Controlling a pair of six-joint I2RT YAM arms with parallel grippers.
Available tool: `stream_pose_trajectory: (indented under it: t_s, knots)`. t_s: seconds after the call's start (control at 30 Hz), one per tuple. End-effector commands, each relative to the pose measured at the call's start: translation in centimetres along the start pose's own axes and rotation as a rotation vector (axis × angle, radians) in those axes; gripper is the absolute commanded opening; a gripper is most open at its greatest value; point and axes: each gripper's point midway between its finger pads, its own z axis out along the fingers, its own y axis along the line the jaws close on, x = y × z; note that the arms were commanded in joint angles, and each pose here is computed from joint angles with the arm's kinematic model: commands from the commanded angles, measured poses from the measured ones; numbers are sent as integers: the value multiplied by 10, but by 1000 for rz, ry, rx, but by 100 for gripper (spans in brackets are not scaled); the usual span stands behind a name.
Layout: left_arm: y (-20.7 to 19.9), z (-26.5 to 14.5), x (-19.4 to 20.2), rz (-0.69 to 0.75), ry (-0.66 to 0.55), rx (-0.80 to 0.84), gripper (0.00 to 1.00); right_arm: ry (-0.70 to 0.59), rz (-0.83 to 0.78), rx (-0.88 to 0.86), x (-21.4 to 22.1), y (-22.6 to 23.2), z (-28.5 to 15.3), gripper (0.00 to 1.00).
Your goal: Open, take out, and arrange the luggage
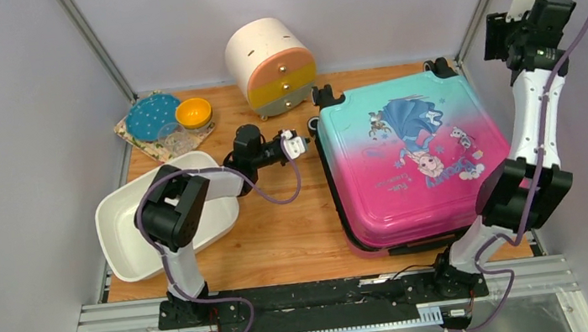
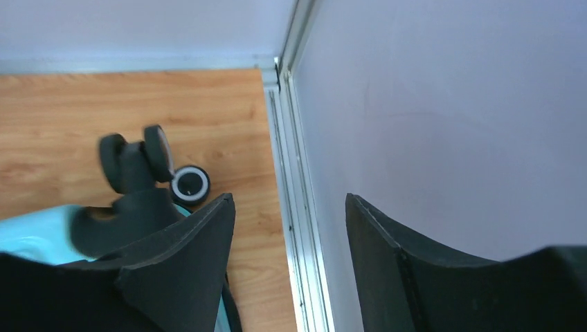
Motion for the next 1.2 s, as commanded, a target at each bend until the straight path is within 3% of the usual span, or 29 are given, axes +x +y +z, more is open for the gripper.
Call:
stream_pose_trajectory:
  t_s: [0.0,0.13,0.3,0.53,0.7,0.83,1.0,1.07,1.1,1.17]
  knots:
    - [10,-1,-60,122,-138,-3,0,193,-57,17,62,-9,39,63]
    - [0,-1,-67,106,-150,16,0,337,-30,-141,108,22,66,57]
    - [-18,-8,-64,84,-147,50,0,342,10,-357,116,79,73,54]
    - [-25,-15,-56,71,-109,45,0,268,-13,-648,94,199,90,53]
    - [-27,-29,-45,48,-46,10,0,224,-59,-764,78,276,105,53]
    - [-31,-44,-34,17,25,-31,0,130,-94,-793,40,329,99,56]
    - [-46,-61,-29,-46,72,-36,0,-49,-57,-531,-48,255,81,67]
    - [-51,-62,-32,-63,64,-27,0,-33,-37,-407,-46,204,74,75]
    - [-53,-61,-34,-64,55,-17,0,-81,-39,-356,-68,178,42,77]
    - [-59,-57,-41,-54,34,-1,0,-72,-31,-287,-63,135,18,79]
